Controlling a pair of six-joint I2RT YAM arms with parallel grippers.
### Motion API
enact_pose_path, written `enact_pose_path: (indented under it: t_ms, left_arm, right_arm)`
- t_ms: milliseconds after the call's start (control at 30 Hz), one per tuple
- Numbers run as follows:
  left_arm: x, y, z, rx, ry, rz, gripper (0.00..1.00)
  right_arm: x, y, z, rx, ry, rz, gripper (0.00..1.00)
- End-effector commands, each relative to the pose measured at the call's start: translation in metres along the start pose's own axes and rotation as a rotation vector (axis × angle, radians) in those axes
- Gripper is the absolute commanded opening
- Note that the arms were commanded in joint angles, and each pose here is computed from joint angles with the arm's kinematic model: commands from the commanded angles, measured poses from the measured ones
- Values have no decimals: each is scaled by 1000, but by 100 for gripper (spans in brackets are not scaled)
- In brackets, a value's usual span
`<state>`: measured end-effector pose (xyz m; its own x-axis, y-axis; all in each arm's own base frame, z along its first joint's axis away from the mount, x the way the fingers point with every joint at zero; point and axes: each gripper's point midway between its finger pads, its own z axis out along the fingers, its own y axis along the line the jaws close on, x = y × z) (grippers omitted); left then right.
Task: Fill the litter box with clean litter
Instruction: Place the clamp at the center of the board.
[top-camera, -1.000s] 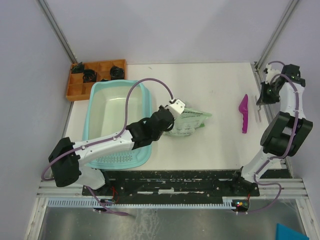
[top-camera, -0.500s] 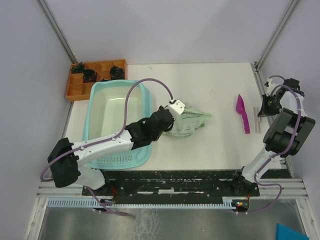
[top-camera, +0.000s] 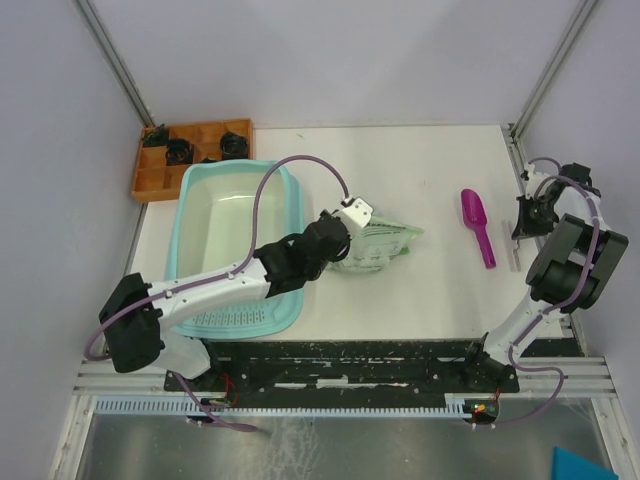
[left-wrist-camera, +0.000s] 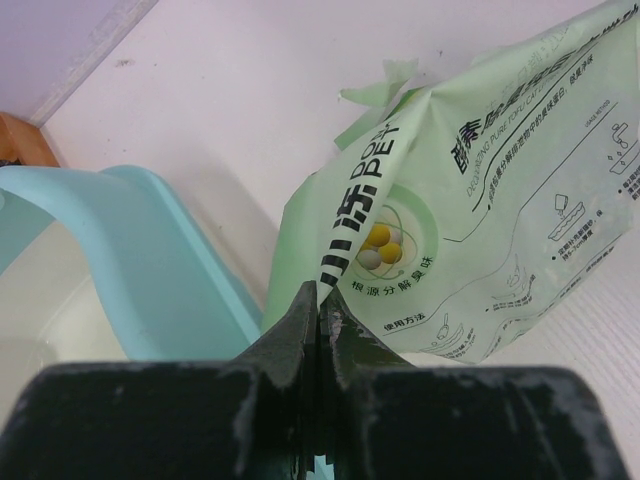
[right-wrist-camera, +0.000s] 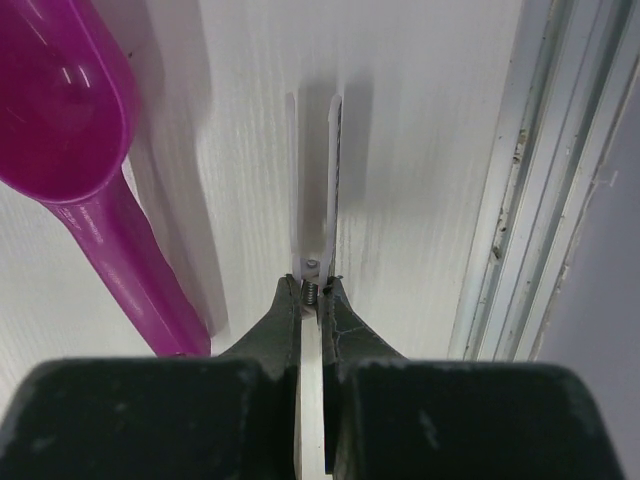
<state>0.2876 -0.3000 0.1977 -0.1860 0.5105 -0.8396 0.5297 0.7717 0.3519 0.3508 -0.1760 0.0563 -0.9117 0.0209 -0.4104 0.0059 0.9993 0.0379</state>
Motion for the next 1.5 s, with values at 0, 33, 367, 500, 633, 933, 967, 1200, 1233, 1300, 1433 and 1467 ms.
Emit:
enact_pose_path:
  t_ms: [0, 33, 367, 500, 633, 933, 967, 1200, 1233, 1300, 1433, 1467]
  left_arm:
    - [-16, -15, 3, 69, -39, -27, 3]
    - [-16, -16, 3, 69, -38, -27, 3]
    - [-11, -16, 4, 68, -29, -25, 3]
    - [-11, -16, 4, 65, -29, -23, 3]
    - [-11, -16, 5, 64, -28, -20, 3]
    - [-12, -14, 3, 64, -29, -18, 4]
    - [-13, -14, 2, 64, -30, -16, 5]
    - [-12, -14, 2, 63, -24, -14, 5]
    - [-12, -13, 2, 61, -24, -14, 5]
    - [-13, -13, 1, 62, -27, -16, 6]
    - [-19, -12, 0, 62, -32, -24, 6]
    - [-22, -11, -2, 63, -39, -28, 6]
  right_arm:
    - [-3, 12, -2, -62, -47, -34, 2]
    - [-3, 17, -3, -80, -56, -36, 2]
    - [-7, 21, 3, -111, -68, -9, 21]
    - [-7, 21, 0, -115, -67, -18, 44]
    - [-13, 23, -12, -112, -95, -33, 49]
    - [-30, 27, -48, -92, -162, -59, 51]
    - [-32, 27, -53, -82, -177, -63, 51]
    - [-48, 34, -91, -71, -260, -94, 51]
    - [-50, 41, -98, -97, -270, -104, 51]
    - [-52, 61, -113, -188, -295, -143, 51]
    - [-51, 120, -152, -466, -364, -270, 54]
    - [-51, 134, -162, -526, -386, -313, 54]
